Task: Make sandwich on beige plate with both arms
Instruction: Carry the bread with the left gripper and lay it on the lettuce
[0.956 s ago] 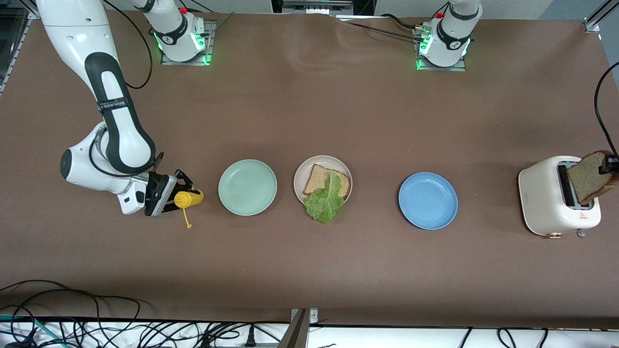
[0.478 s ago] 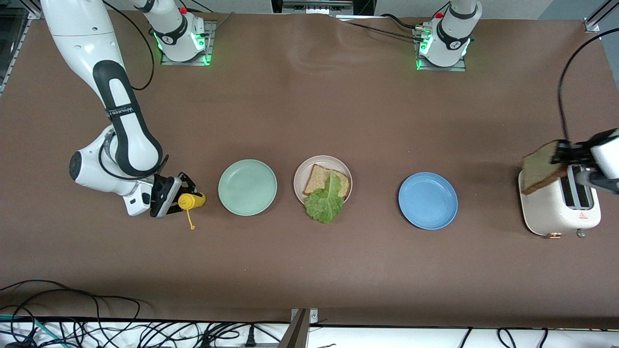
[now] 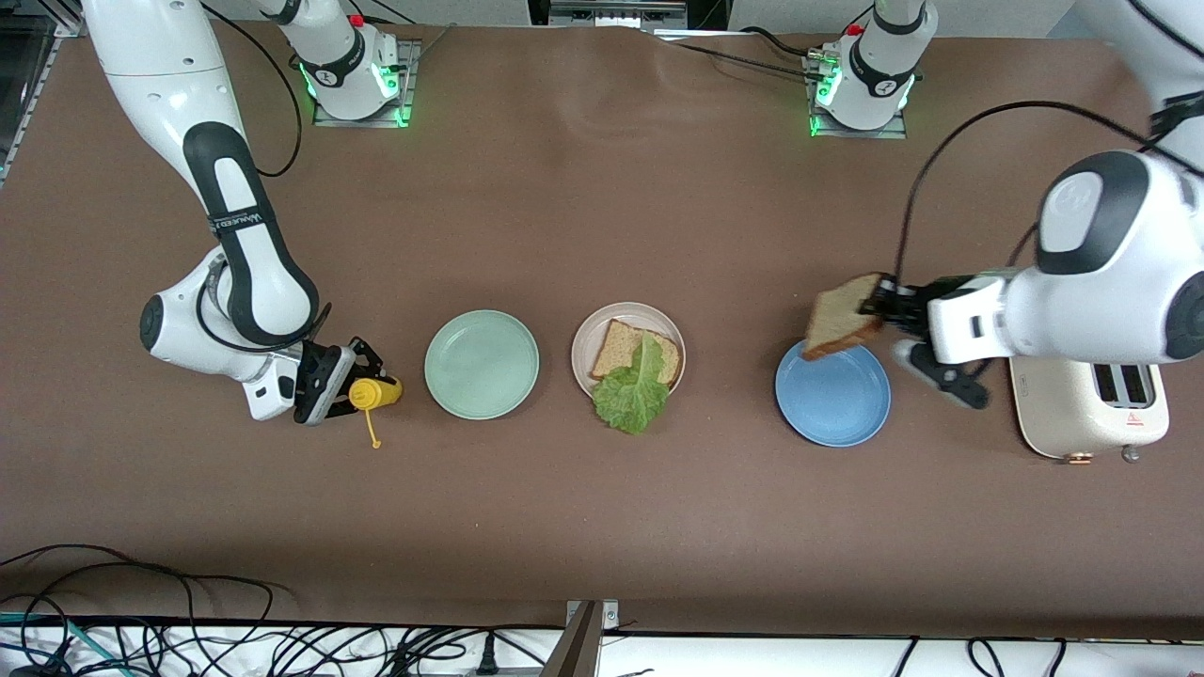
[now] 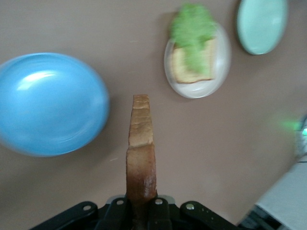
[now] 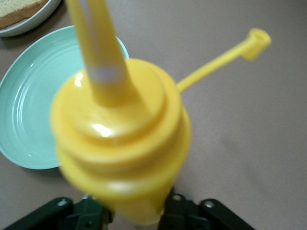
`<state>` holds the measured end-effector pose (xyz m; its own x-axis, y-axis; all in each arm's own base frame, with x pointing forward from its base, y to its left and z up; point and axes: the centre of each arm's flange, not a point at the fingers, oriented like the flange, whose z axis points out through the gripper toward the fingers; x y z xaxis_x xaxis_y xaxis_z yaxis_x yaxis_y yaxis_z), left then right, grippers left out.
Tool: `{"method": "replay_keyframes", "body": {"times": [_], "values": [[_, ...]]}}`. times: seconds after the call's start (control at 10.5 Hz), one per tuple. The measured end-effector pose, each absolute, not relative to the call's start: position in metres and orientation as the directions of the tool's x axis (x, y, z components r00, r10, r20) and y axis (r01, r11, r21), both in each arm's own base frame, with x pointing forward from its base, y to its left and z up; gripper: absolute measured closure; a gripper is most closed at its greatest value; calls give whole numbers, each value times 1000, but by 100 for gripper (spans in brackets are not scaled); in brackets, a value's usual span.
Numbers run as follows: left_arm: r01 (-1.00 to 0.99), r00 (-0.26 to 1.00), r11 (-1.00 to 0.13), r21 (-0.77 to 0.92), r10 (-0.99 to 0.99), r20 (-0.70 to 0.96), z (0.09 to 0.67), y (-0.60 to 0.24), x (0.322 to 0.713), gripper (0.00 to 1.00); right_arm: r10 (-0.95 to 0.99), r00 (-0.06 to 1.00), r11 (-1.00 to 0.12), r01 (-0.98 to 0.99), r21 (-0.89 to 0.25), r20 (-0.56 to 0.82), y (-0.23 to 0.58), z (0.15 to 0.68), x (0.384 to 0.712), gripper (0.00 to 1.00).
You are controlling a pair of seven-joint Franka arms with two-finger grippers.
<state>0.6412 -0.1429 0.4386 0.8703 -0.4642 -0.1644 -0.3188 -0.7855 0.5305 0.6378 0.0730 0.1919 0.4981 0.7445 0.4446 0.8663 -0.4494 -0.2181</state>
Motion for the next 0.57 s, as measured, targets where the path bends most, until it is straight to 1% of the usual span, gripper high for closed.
{"method": "replay_keyframes", "body": {"times": [0.29,0.38,0.57], "values": [[-194,897,-652,733,-421,-137,377,-214,652,91,735,501,-456,864,-214,457,73,198,641,13],[-131,907,-602,788,-393,-149,352,-230,656,91,734,500,-456,864,-212,460,72,200,641,1],[-57,919,-506,861,-364,-153,305,-257,657,91,730,502,-455,863,-217,465,71,203,642,0]]}}
